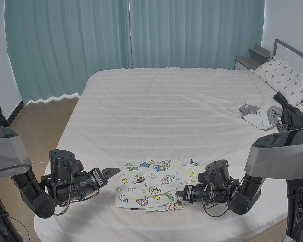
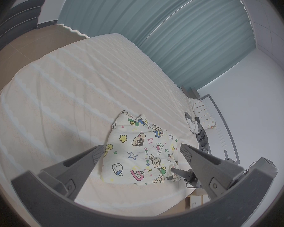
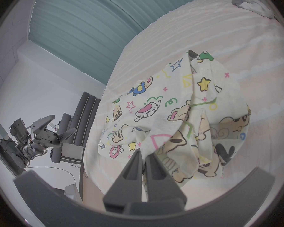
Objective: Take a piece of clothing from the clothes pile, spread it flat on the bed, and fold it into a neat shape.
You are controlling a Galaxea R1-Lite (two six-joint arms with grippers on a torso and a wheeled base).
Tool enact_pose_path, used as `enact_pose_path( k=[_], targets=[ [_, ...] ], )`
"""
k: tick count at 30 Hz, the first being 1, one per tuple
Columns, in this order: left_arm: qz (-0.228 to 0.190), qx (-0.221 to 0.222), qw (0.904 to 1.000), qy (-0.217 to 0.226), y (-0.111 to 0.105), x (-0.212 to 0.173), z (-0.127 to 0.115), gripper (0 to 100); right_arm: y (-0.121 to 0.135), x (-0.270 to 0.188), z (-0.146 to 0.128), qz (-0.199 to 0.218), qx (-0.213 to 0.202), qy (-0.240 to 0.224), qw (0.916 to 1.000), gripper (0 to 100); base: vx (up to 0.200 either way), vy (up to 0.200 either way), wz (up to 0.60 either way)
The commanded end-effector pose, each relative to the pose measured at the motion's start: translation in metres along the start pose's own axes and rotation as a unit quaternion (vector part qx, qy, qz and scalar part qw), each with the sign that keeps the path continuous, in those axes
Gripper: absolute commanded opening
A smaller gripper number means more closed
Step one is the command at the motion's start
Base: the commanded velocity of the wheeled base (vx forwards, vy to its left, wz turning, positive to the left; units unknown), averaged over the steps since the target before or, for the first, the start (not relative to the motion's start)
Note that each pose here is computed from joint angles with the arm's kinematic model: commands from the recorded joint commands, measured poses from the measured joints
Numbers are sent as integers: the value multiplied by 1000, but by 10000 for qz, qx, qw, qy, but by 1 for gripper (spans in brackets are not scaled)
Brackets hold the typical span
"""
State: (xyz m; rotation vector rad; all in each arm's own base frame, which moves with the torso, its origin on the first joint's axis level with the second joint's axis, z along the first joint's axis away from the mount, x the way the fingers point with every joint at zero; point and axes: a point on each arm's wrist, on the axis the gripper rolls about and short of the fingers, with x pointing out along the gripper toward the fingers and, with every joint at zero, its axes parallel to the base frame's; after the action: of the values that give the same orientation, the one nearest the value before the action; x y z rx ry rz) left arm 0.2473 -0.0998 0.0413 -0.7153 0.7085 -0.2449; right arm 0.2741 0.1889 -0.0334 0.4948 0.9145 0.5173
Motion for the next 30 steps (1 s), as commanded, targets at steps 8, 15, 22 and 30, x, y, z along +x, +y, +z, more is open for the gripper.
enact_pose_path(
  k=[8,15,22,30],
  targets=[
    [9,-3,10000,10,0,0,-1,100,-16,-25,-3,-427,-416,304,9978,0,0,0,0],
    [9,-3,10000,10,0,0,-1,100,-21,-27,-6,-508,-656,383,9958,0,0,0,0],
    [9,-3,10000,10,0,0,-1,100,-20,-27,-8,-506,-785,426,9947,0,0,0,0],
    [102,-50,9999,27,6,5,0,100,-28,-36,-8,-599,-1120,427,9910,100,0,0,0]
  ],
)
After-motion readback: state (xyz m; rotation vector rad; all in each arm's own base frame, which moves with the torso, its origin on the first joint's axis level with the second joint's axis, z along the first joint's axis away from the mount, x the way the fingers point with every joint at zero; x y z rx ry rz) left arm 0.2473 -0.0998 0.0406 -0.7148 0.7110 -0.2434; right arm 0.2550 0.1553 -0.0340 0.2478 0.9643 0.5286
